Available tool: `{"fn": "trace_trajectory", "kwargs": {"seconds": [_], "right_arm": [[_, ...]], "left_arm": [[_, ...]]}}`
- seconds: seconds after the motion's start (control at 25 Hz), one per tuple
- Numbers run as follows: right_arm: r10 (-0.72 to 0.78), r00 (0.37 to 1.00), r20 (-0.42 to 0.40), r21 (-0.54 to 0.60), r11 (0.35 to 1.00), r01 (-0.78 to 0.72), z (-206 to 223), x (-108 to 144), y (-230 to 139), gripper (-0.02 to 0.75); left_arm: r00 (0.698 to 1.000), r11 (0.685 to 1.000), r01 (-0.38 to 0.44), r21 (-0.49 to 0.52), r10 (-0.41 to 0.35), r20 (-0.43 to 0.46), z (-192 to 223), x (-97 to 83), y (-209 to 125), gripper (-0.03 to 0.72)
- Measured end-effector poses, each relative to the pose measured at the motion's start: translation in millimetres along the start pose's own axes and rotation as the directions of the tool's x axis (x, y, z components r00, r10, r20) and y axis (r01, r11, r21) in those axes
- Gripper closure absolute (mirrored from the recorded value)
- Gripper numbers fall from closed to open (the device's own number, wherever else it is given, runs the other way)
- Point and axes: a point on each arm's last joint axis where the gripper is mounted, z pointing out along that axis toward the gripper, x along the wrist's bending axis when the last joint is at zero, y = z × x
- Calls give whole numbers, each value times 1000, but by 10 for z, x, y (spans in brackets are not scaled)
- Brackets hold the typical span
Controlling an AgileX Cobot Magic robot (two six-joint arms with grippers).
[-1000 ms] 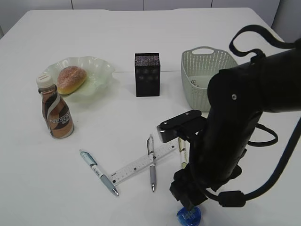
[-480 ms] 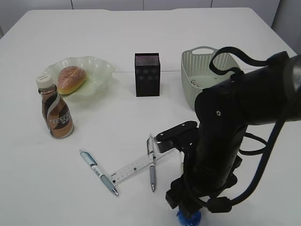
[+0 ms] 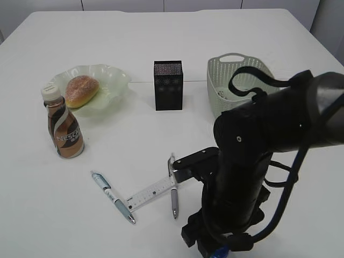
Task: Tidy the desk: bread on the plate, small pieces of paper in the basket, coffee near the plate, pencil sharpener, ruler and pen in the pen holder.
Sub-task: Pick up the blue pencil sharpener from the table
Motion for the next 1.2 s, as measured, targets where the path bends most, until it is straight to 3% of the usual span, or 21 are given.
{"fn": "trace_trajectory", "kwargs": {"seconds": [1.2], "right_arm": [[8,1000,9,42,999,-9,191,-7,21,176]], "left_arm": [[1000,1000,0,0,0,0,0,0,0,309]]}}
